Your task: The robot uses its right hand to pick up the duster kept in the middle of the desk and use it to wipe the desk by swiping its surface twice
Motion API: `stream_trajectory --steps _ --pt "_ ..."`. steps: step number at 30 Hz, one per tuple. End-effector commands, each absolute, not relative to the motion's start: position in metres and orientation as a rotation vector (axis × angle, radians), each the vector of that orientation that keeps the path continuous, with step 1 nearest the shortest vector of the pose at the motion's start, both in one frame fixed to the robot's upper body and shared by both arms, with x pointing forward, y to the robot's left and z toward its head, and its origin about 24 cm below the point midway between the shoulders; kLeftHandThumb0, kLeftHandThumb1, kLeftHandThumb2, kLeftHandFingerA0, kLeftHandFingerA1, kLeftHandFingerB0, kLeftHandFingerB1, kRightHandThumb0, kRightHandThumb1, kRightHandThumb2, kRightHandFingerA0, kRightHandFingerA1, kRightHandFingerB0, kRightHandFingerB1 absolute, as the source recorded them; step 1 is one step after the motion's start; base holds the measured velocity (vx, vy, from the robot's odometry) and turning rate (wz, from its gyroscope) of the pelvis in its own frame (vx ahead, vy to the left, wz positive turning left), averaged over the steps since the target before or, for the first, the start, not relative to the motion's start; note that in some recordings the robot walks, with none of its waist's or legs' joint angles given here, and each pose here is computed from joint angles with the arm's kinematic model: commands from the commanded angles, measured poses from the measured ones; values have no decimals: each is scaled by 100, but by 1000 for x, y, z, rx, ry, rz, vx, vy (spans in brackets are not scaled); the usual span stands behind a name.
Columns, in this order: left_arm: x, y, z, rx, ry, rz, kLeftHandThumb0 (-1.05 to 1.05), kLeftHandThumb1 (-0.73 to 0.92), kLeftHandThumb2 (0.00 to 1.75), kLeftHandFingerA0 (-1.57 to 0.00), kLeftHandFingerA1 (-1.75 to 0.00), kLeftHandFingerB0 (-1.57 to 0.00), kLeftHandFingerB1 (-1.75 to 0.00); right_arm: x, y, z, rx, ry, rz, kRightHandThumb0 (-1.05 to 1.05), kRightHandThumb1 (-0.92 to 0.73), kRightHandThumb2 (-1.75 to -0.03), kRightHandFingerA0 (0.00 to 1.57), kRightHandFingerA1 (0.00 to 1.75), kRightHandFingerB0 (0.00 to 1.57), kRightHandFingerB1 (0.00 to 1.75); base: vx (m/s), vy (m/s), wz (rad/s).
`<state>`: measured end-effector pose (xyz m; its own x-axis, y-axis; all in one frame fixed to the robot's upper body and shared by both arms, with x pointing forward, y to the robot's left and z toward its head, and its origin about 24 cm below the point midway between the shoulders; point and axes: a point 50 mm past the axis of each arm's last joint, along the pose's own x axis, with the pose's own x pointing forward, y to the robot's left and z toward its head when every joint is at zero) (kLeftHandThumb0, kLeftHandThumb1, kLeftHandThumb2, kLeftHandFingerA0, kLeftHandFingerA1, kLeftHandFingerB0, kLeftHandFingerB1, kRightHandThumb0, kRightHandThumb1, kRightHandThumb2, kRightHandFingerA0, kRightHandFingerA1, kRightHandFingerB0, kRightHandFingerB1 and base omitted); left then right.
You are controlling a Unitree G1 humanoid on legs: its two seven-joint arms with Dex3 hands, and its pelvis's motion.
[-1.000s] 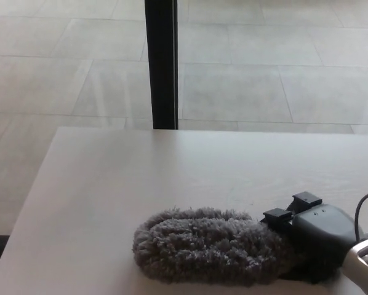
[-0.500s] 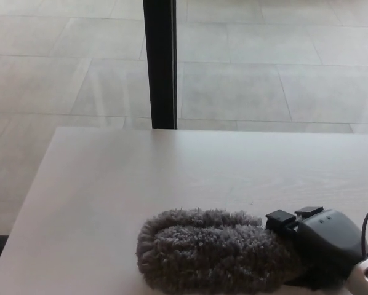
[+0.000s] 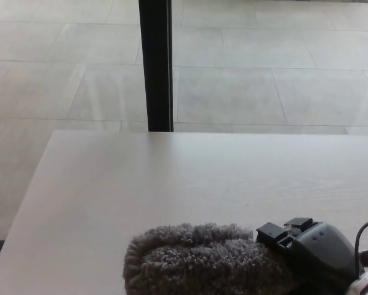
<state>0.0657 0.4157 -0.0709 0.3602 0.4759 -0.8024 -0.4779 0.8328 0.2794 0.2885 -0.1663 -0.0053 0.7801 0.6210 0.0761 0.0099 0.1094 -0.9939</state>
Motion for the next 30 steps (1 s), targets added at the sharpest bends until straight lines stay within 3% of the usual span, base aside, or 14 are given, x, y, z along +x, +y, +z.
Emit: stream_trajectory --steps 1,2,3,4,5,8,10,13,16,18,22,24,28,30 --pt "72 427 -58 49 991 598 -52 85 66 -44 -59 -40 -43 264 -175 -41 -1628 -502 837 -37 -73 -76 87 166 77 108 0 0 0" --pt "72 428 -57 62 991 594 -52 86 66 -45 -58 -40 -42 268 -177 -39 -1648 -481 842 -37 -59 -79 100 165 79 116 0 0 0" --pt "72 428 -57 72 992 593 -52 86 66 -45 -58 -40 -42 270 -178 -38 -1648 -476 831 -37 -59 -79 100 165 79 116 0 0 0" --pt "72 428 -57 61 987 602 -52 86 66 -45 -58 -41 -42 279 -182 -34 -1703 -426 830 -30 -61 -90 86 153 77 130 0 0 0" --pt "72 429 -56 53 985 604 -52 87 66 -43 -58 -42 -43 282 -183 -33 -1720 -419 829 -32 -60 -87 88 158 80 118 0 0 0" --pt "72 430 -55 43 969 608 -52 87 66 -44 -59 -42 -44 291 -187 -28 -1778 -375 819 -30 -64 -82 83 162 75 117 0 0 0" --pt "72 431 -54 57 977 606 -53 87 66 -45 -59 -45 -45 298 -195 -28 -1840 -291 775 -32 -73 -76 79 161 78 101 0 0 0" --pt "73 431 -54 37 966 625 -53 87 66 -46 -62 -47 -46 305 -203 -27 -1877 -170 714 -29 -70 -74 91 168 79 108 0 0 0" --pt "73 430 -55 22 957 623 -53 89 66 -45 -63 -44 -46 308 -215 -25 -1854 -57 611 -26 -70 -77 89 174 77 133 0 0 0" --pt "73 430 -55 15 956 621 -53 89 66 -45 -63 -44 -46 309 -221 -24 -1836 -16 555 -26 -70 -77 89 174 77 133 0 0 0" --pt "71 428 -56 29 953 611 -53 92 67 -46 -61 -43 -45 309 -252 -18 -1810 147 348 -31 -74 -66 85 169 74 127 0 0 0" --pt "71 429 -56 15 958 618 -52 92 70 -45 -60 -42 -44 311 -266 -11 -1813 183 257 -29 -76 -67 83 175 70 143 0 0 0" --pt "69 430 -55 43 958 613 -54 92 69 -47 -60 -43 -44 315 -296 6 -1730 341 14 -29 -81 -65 77 175 60 148 0 0 0" --pt "68 431 -55 35 961 625 -53 92 68 -48 -61 -45 -44 317 -313 18 -1635 465 -169 -39 -72 -66 80 164 72 135 0 0 0"
